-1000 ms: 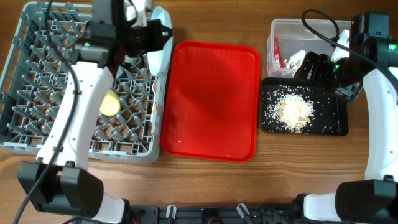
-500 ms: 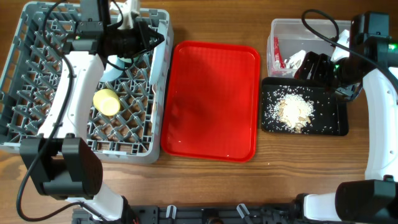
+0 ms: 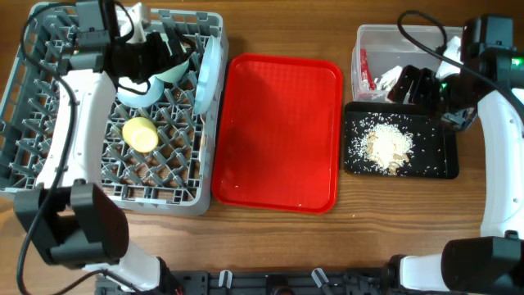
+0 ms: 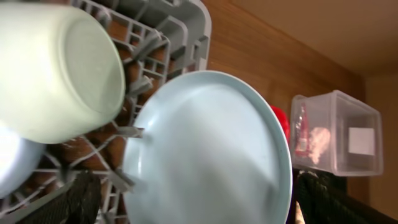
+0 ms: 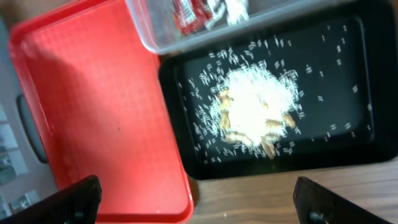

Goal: Sort waste into correct bins and load items into the dishwasher rack
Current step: 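Stand the light-blue plate upright in the rack's right edge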

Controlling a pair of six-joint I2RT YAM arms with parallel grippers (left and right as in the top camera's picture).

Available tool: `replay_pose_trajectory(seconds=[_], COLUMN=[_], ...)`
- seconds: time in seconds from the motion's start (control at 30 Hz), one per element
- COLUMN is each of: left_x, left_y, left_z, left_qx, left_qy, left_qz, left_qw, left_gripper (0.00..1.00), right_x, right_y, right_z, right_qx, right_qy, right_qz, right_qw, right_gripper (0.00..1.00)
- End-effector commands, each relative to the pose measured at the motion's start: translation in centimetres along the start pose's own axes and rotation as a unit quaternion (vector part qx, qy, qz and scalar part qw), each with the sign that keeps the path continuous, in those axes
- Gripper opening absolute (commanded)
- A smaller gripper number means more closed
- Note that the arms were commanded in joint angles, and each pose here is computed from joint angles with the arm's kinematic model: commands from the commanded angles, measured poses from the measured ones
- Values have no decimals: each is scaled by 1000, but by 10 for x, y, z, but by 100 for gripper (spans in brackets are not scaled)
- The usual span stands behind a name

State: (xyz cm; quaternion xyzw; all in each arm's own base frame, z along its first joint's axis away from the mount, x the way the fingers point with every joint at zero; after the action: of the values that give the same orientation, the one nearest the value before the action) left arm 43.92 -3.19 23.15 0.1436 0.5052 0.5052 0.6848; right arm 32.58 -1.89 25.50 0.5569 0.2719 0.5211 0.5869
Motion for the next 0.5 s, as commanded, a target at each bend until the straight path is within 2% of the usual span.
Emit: replay_pose_trajectory(seconds=[0.0,0.13,0.27,0.33,0.47], left_x=[1,15,18,21,27], left_y=[29,29,29,32,39], left_z=[6,-8,-27,-48,-71], left_qx=[-47,-29,5,53,104], left_qy=[-35,-38,-47,-36,-5], left_qz=[96,193,246,259,276], left_qw=[994,980,968,964,956], left_gripper=[100,100,100,100,100], right_x=[22,41,52,49,43], right_y=[8,10,11,8,5], right_z=[14,36,53,46,35], right_qx=[-39,-105,-158,-141,-113], right_qy=[57,101,123,122,116], right_qz=[54,63,39,32,20], right_qw=[996,987,979,982,987], right_gripper=[99,100,100,100,100])
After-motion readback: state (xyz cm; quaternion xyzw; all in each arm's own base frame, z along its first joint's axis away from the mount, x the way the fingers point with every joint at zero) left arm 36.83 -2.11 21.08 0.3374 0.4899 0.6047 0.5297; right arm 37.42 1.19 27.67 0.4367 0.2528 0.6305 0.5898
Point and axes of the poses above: each gripper's point midway between its finger pads, its own y axis back along the fingers, its own x axis along the line the jaws close on, z = x × y, the point moved 4 cm from there along y, back along the fingers, and after that the axes turned 1 degree about -y, right-handed, at the moved point
